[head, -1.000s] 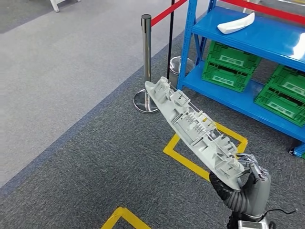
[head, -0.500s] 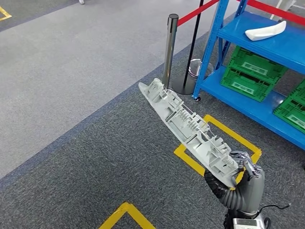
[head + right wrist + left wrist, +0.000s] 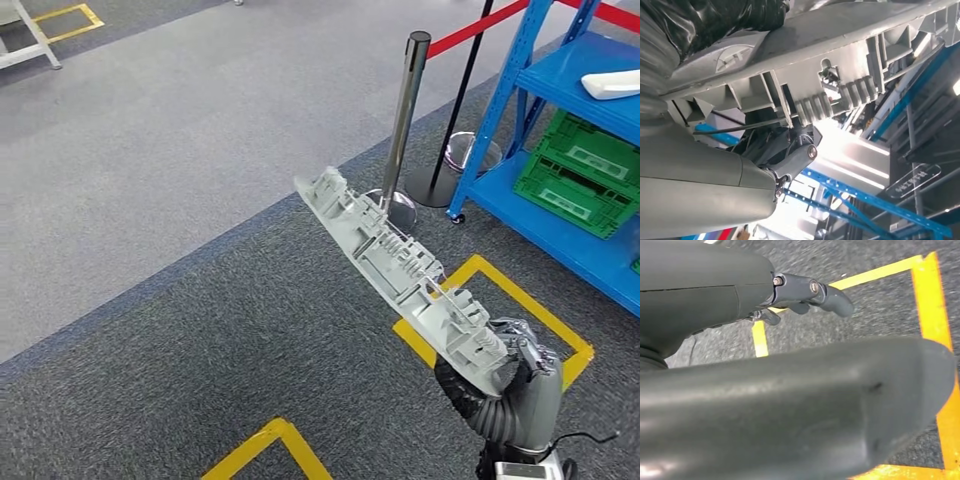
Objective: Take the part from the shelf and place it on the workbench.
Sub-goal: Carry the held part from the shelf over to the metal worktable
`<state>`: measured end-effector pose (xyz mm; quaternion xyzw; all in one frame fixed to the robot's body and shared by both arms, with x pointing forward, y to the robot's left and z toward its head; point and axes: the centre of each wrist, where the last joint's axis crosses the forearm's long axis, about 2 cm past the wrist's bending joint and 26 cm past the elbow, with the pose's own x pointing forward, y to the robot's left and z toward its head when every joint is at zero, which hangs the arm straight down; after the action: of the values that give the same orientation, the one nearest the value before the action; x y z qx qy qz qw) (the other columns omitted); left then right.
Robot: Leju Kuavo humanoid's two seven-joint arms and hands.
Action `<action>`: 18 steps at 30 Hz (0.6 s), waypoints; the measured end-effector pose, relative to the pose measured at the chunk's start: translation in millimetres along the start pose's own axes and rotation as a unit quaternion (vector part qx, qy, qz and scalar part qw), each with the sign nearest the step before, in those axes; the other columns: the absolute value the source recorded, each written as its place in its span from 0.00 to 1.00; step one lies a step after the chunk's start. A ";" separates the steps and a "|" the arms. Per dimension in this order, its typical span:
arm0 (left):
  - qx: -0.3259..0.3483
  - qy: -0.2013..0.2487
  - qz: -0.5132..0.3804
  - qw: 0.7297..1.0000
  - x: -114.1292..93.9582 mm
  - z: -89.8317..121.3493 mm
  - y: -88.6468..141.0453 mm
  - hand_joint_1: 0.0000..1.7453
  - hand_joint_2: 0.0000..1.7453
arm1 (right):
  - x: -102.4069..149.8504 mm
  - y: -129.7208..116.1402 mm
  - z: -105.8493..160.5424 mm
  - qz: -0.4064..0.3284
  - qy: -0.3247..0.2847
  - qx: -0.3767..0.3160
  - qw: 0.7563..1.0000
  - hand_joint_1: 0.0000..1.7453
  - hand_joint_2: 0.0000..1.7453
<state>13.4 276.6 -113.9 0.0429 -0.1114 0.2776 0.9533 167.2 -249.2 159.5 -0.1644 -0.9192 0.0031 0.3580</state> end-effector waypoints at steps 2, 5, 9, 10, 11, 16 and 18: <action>-0.001 -0.001 -0.001 1.000 0.8 -0.1 -0.9 0.00 0.00 | -0.3 0.2 -0.9 -0.001 -0.001 0.001 1.000 1.00 1.00; -0.007 -0.006 0.001 1.000 1.0 -0.2 -0.8 0.00 0.00 | -1.1 0.6 -1.6 -0.003 -0.001 0.005 1.000 1.00 1.00; -0.019 -0.019 0.014 1.000 1.4 -0.3 -0.5 0.00 0.00 | -2.8 3.9 -7.8 -0.010 -0.011 0.011 1.000 1.00 1.00; -0.020 -0.020 0.016 0.999 2.5 -0.5 -0.8 0.00 0.00 | -3.2 5.1 -9.6 -0.013 -0.013 0.014 1.000 1.00 1.00; -0.019 -0.019 0.016 0.999 3.4 -0.7 -0.9 0.00 0.00 | -3.8 6.3 -11.5 -0.016 -0.016 0.016 1.000 1.00 1.00; -0.011 -0.013 0.022 1.000 1.8 -0.4 0.0 0.00 0.00 | -6.4 11.8 -17.2 -0.023 -0.024 0.022 0.999 1.00 1.00; -0.009 -0.014 0.023 1.000 2.8 -0.6 -0.7 0.00 0.00 | -7.3 12.9 -17.3 -0.024 -0.023 0.024 0.999 1.00 1.00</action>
<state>16.3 277.6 -113.8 0.0353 -0.1280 0.2980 0.9453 187.5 -241.2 165.9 -0.1338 -0.9303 0.0204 0.3408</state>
